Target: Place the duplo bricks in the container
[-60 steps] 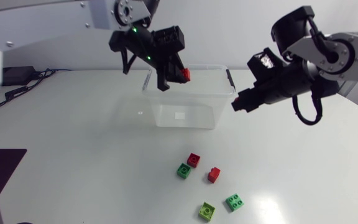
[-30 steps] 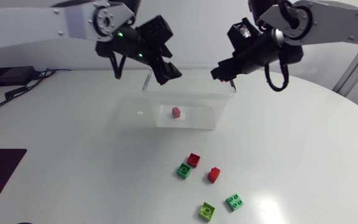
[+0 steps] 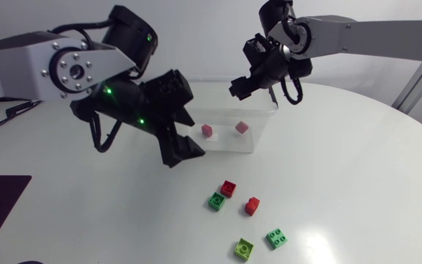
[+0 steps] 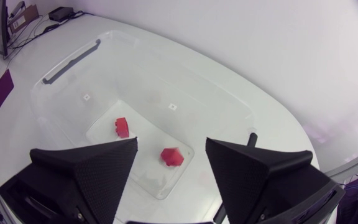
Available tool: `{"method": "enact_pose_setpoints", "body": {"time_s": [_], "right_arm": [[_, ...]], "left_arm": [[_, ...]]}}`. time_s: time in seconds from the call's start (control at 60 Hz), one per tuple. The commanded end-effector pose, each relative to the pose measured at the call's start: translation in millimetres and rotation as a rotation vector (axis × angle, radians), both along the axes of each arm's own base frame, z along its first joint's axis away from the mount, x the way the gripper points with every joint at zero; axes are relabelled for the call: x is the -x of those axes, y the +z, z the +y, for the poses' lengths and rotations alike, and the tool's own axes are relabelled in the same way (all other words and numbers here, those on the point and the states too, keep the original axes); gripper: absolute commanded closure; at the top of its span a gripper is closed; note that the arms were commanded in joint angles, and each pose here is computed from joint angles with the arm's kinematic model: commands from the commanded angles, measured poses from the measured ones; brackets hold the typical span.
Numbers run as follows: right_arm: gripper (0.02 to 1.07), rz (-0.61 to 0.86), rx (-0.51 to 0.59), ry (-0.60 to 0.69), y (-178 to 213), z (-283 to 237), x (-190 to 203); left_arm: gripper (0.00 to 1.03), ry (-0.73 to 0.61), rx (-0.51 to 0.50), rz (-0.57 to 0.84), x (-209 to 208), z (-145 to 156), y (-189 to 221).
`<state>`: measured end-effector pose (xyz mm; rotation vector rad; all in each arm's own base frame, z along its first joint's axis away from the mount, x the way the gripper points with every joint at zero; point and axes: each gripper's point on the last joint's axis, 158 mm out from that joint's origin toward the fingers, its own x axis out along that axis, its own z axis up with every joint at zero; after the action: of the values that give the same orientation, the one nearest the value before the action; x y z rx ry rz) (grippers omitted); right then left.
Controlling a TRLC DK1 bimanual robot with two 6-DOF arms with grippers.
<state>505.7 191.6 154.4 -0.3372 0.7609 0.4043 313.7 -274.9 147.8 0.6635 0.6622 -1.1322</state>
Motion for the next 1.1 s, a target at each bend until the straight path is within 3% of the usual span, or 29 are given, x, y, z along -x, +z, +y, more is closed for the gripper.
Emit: {"method": "enact_pose_setpoints", "body": {"time_s": [0.0, 0.183, 0.383, 0.75, 1.083], "right_arm": [[0.12, -0.068, -0.006, 0.004, 35, -13, 21], [0.12, -0.094, -0.012, 0.016, 49, -37, 86], [0.12, -0.044, 0.031, 0.046, 19, -59, 145], [0.12, 0.087, 0.103, 0.124, -74, -68, 202], [0.12, 0.127, 0.125, 0.22, -106, -60, 229]], "left_arm": [[0.08, 0.0, -0.032, 0.095, 19, -6, -25], [0.08, -0.014, -0.101, 0.242, 49, -23, -61], [0.11, 0.02, -0.204, 0.391, 70, -35, -98], [0.11, 0.16, -0.35, 0.416, 58, -40, -148], [0.14, 0.238, -0.374, 0.353, 39, -49, -166]]}}
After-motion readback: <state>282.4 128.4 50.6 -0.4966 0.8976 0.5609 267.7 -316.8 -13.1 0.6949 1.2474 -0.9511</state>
